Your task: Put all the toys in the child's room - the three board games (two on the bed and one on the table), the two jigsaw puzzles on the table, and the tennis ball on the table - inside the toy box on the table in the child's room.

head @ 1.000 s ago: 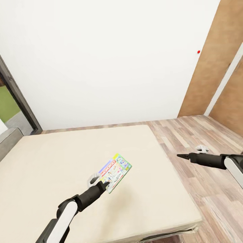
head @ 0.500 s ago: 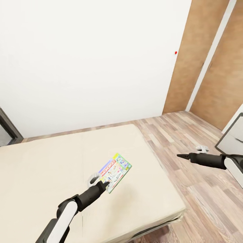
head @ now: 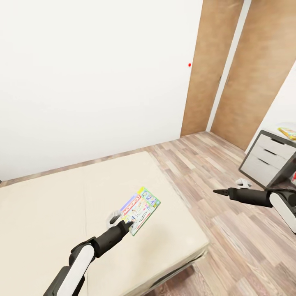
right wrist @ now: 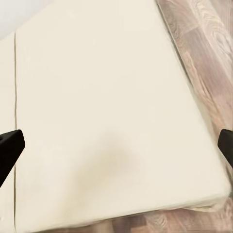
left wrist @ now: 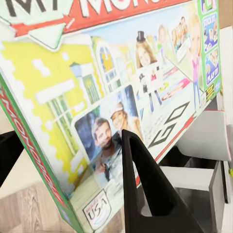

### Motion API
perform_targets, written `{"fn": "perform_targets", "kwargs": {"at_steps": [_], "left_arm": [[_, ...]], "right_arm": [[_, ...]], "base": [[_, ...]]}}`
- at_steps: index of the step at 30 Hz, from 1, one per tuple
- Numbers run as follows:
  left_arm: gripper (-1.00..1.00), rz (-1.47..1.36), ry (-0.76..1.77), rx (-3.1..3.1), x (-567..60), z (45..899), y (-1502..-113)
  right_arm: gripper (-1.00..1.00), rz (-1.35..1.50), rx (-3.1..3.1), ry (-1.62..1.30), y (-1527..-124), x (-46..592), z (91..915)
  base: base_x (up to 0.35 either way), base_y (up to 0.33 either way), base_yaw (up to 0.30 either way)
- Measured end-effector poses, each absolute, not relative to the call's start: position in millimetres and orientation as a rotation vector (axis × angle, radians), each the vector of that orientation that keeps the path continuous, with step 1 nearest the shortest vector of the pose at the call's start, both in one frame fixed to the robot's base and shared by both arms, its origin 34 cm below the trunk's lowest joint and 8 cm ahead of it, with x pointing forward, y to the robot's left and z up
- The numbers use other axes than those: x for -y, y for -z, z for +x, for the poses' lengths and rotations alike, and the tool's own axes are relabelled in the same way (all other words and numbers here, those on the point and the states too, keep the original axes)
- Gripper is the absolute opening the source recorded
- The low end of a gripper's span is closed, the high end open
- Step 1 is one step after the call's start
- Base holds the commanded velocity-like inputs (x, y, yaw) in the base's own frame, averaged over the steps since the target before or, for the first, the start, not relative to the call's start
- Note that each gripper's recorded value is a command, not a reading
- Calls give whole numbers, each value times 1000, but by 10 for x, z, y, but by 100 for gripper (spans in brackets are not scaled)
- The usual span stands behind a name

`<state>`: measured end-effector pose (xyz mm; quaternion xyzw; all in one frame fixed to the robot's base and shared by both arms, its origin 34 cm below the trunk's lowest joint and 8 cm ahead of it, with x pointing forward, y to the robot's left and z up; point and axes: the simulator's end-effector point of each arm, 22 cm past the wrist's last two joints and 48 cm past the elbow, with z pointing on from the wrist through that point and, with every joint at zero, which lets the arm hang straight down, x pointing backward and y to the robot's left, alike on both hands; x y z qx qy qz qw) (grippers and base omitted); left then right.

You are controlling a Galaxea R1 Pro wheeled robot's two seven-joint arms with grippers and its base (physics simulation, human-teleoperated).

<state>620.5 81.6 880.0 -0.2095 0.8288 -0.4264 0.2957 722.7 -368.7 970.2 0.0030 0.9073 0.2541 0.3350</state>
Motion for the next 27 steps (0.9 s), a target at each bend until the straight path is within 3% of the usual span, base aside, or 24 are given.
{"fn": "perform_targets", "kwargs": {"at_steps": [27], "left_arm": [[-100, -557, 1135, -2209, -814, 6101, -9013]], "right_arm": [[100, 84, -2425, -586, -9554, 3388, 7196]], "base": [[0, 0, -283]]}}
